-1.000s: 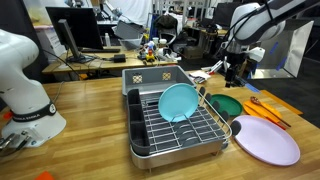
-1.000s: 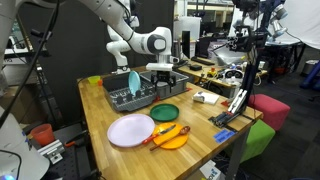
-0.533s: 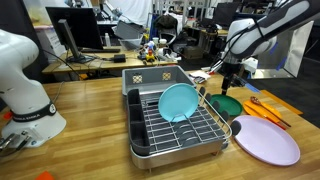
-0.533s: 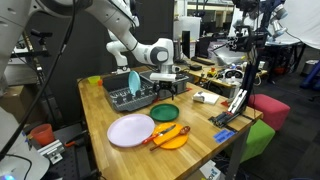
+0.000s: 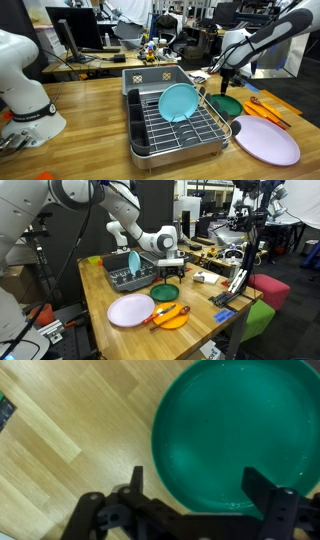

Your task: Put the dark green plate on the dish drainer in front of the light blue plate

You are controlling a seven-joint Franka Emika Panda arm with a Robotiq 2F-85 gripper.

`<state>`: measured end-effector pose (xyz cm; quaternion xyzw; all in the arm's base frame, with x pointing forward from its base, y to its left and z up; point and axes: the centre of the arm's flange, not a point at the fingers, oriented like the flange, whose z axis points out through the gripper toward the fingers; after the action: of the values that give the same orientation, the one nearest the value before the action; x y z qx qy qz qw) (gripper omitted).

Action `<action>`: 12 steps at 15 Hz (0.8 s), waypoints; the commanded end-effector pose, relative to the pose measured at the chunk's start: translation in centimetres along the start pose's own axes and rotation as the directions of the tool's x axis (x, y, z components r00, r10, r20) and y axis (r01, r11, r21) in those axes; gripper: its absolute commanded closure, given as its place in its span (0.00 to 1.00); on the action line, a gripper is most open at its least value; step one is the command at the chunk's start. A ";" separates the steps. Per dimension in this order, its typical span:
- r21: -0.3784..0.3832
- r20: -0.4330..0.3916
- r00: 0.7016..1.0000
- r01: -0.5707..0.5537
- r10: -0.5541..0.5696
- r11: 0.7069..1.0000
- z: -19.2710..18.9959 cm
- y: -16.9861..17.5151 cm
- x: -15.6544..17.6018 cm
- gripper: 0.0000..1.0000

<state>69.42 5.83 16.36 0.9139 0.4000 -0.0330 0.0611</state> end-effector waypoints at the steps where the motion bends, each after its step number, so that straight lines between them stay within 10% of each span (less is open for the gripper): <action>1: -0.016 0.005 0.999 0.043 -0.043 0.999 0.9 1.6 0.7 0.00; 12: -0.017 0.030 0.996 0.088 -0.087 0.996 3.3 2.2 1.4 0.00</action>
<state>71.38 5.06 13.64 0.9012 0.4258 -0.0351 0.0727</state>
